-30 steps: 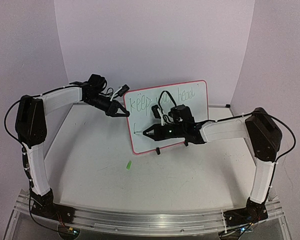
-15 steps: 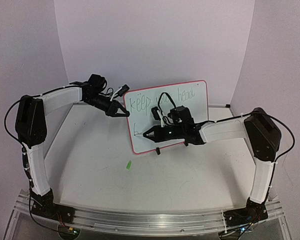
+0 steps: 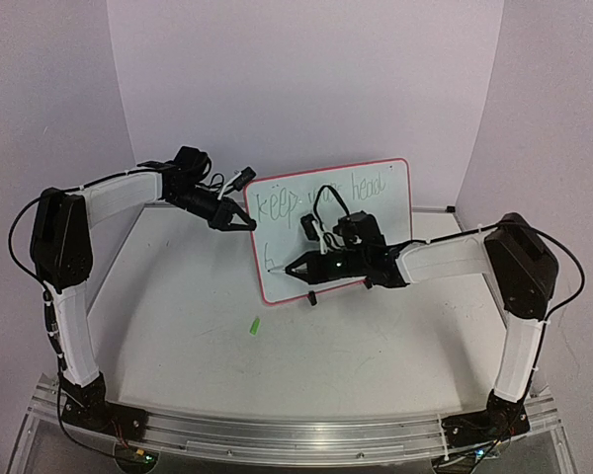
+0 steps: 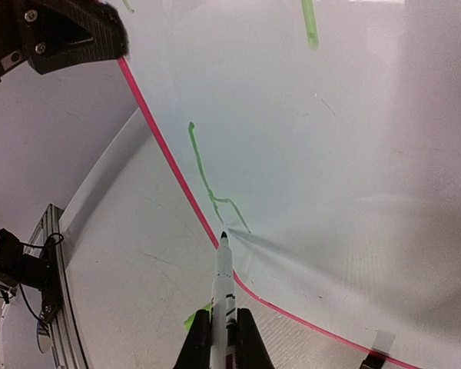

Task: Write a sentence on the whiteboard
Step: Write a sentence at the corner of the board.

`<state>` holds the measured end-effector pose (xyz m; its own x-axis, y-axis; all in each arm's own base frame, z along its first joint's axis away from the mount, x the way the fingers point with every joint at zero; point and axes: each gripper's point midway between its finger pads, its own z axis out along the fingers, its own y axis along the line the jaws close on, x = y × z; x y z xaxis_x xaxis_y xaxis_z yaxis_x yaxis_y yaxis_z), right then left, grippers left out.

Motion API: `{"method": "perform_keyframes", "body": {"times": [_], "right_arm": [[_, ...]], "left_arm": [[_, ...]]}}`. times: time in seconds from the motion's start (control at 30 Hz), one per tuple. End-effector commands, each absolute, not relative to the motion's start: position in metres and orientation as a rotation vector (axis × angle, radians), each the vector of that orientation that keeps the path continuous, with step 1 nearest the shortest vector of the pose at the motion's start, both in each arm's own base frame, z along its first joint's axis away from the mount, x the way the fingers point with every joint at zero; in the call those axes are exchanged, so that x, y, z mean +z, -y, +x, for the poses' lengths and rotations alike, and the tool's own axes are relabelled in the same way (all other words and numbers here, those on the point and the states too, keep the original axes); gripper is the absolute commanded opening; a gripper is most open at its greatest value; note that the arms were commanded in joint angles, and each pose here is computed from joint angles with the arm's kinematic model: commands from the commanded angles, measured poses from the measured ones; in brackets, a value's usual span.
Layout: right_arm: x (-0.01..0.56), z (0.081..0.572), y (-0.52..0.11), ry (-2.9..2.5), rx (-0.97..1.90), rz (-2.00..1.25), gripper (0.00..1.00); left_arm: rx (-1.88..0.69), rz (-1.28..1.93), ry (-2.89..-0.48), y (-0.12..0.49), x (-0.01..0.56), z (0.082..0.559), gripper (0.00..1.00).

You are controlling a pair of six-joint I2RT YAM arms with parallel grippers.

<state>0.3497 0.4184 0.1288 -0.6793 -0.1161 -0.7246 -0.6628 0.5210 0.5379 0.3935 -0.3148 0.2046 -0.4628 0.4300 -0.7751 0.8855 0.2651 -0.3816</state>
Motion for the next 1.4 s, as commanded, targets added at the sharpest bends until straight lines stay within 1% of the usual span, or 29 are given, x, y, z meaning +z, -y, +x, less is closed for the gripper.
{"method": "perform_keyframes", "body": {"times": [0.0, 0.23, 1.07, 1.37], "right_arm": [[0.183, 0.346, -0.413, -2.010, 1.141, -0.632, 0.00], [0.189, 0.357, -0.404, -2.003, 1.069, -0.564, 0.00], [0.152, 0.373, -0.400, -2.094, 0.986, -0.513, 0.00], [0.128, 0.365, -0.394, -2.156, 0.968, -0.525, 0.00]], "left_arm": [[-1.076, 1.233, -2.000, 0.320, 0.203, 0.384, 0.00], [-1.075, 1.233, -2.001, 0.320, 0.203, 0.384, 0.00], [-1.071, 1.234, -2.001, 0.320, 0.203, 0.385, 0.00], [-1.072, 1.234, -2.003, 0.320, 0.202, 0.385, 0.00]]}}
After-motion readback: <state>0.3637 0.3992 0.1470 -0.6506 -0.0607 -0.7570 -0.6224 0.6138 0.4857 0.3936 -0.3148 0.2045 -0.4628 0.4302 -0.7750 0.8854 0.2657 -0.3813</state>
